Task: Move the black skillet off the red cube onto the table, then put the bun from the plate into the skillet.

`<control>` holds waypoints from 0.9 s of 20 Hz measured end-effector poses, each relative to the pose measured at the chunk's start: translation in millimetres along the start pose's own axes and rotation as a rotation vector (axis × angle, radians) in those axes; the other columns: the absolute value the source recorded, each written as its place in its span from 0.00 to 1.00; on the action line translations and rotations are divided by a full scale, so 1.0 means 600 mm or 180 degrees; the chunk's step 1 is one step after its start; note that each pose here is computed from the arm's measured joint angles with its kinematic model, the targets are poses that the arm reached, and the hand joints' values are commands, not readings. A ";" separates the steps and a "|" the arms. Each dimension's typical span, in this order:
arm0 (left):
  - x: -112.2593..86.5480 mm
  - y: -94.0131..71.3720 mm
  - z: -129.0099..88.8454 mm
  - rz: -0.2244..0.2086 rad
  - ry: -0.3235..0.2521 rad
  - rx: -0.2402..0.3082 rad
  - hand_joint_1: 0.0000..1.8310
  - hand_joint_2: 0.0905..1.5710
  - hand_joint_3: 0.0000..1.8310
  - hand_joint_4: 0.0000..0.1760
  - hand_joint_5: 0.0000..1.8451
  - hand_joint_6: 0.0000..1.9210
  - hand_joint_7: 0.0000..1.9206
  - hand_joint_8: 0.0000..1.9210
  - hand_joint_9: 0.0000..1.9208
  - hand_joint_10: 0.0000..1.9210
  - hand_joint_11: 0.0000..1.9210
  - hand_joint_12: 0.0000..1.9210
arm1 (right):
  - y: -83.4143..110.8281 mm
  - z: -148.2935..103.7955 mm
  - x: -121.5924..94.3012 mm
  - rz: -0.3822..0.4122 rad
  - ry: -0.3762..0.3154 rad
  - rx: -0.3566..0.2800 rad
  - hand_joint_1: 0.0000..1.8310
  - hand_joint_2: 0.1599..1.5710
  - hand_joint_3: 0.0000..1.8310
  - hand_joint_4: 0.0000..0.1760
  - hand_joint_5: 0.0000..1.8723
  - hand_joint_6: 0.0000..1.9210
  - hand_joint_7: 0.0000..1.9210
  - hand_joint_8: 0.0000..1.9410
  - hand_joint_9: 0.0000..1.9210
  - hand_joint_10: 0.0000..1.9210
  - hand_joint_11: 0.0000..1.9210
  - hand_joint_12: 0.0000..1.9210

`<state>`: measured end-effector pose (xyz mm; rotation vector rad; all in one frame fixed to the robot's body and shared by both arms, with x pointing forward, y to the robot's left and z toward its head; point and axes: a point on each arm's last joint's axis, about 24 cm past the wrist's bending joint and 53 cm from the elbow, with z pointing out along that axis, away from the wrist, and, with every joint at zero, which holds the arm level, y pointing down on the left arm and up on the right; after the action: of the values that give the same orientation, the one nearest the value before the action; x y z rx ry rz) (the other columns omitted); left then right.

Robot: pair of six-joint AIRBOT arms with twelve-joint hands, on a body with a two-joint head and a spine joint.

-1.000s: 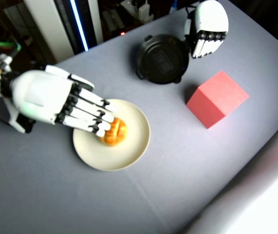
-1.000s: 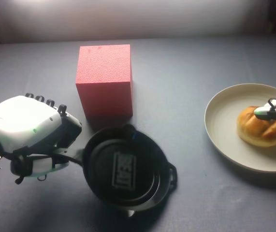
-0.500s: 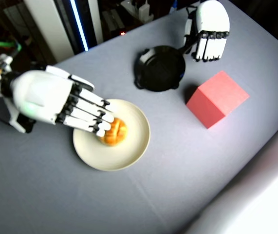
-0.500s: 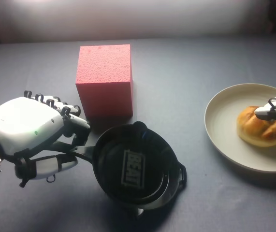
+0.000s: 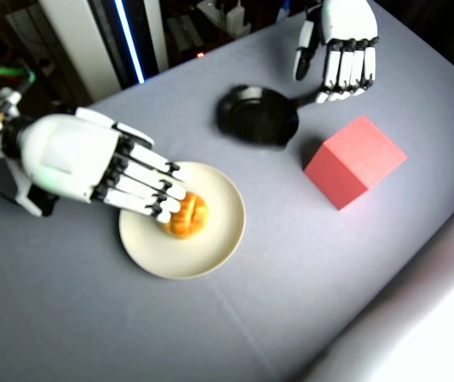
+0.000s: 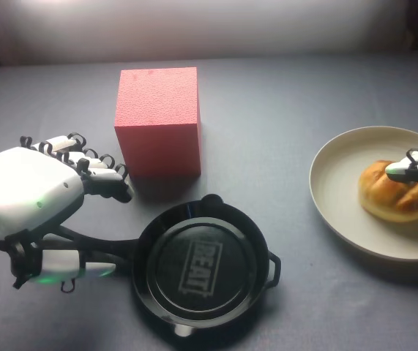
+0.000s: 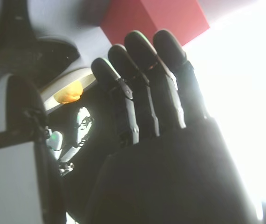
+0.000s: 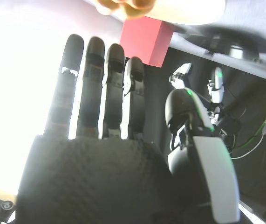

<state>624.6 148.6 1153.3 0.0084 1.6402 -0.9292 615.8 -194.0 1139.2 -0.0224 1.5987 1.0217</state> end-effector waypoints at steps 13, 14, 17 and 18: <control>-0.093 -0.061 -0.066 0.0043 -0.0693 0.0364 0.34 0.57 0.00 0.32 0.12 0.00 0.12 0.00 0.13 0.00 0.00 0.42 | 0.001 0.034 -0.047 -0.0098 -0.0217 -0.0048 0.55 0.65 0.00 0.00 0.29 0.00 0.29 0.00 0.27 0.00 0.09 0.35; -0.092 -0.065 -0.070 0.0029 -0.0697 0.0362 0.33 0.57 0.00 0.33 0.11 0.00 0.11 0.00 0.13 0.00 0.00 0.41 | -0.004 0.041 -0.050 -0.0112 -0.0214 -0.0022 0.56 0.63 0.00 0.00 0.30 0.00 0.31 0.00 0.28 0.00 0.10 0.35; -0.093 -0.078 -0.075 0.0055 -0.0712 0.0448 0.32 0.57 0.00 0.11 0.12 0.00 0.11 0.00 0.12 0.00 0.00 0.38 | -0.022 0.061 -0.042 -0.0179 -0.0094 0.0077 0.56 0.60 0.00 0.00 0.28 0.00 0.29 0.00 0.26 0.00 0.07 0.39; -0.094 -0.081 -0.075 0.0062 -0.0722 0.0470 0.33 0.56 0.00 0.20 0.12 0.00 0.11 0.00 0.11 0.00 0.00 0.36 | -0.032 0.070 -0.033 -0.0204 -0.0020 0.0131 0.54 0.60 0.00 0.09 0.27 0.00 0.28 0.00 0.26 0.00 0.07 0.43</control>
<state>581.9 167.4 1226.9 0.0196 1.3584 -0.9972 665.6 -190.1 1146.7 -0.0421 1.6030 0.9382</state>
